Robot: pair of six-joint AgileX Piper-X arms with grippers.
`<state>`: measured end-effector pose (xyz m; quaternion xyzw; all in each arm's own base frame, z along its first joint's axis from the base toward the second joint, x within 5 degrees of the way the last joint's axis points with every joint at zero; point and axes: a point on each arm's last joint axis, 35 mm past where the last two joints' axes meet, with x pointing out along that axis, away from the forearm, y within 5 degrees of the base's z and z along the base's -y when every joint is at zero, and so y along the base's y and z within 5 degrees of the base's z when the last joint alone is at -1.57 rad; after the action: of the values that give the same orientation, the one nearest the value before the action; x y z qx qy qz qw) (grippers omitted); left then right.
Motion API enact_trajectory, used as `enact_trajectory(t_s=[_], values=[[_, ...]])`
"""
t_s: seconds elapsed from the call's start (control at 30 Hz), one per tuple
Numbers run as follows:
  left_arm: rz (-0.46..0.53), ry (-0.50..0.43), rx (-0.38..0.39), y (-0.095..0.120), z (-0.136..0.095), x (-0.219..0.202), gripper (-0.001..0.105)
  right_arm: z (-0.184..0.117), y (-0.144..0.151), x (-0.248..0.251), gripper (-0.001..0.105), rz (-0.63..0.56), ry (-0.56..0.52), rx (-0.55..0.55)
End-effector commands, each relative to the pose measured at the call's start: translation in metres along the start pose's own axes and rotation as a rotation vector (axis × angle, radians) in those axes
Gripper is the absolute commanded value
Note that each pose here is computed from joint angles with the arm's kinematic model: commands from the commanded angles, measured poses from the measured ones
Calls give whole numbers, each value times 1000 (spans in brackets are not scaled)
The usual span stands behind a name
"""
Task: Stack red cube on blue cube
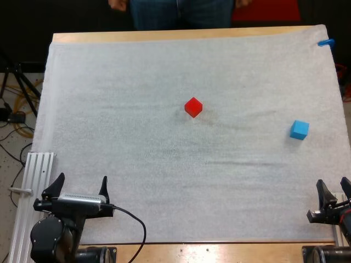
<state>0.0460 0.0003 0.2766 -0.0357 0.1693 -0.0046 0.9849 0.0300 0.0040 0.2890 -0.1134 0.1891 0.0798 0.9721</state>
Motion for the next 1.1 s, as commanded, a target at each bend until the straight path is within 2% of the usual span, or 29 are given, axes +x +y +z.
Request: enact_trajectory(t_s=[0.0,0.63,0.73,0.83,0.97,1.07], values=[[6,-4,-7,0,2,2,87,2,-1,1,52,4,1,-3],[-38,3,-14,-2,5,-3,87,2,-1,1,52,4,1,-3],[-41,-9,-32,-4,16,-17,87,6,-1,-5,52,2,-6,-4],[-74,-47,-18,-7,29,-34,87,15,-1,-18,52,-5,-31,-8],[-153,-87,28,-9,45,-58,87,36,-6,-22,52,10,-3,-4],[-214,-51,70,-11,59,-60,87,52,-10,-21,52,39,20,1]])
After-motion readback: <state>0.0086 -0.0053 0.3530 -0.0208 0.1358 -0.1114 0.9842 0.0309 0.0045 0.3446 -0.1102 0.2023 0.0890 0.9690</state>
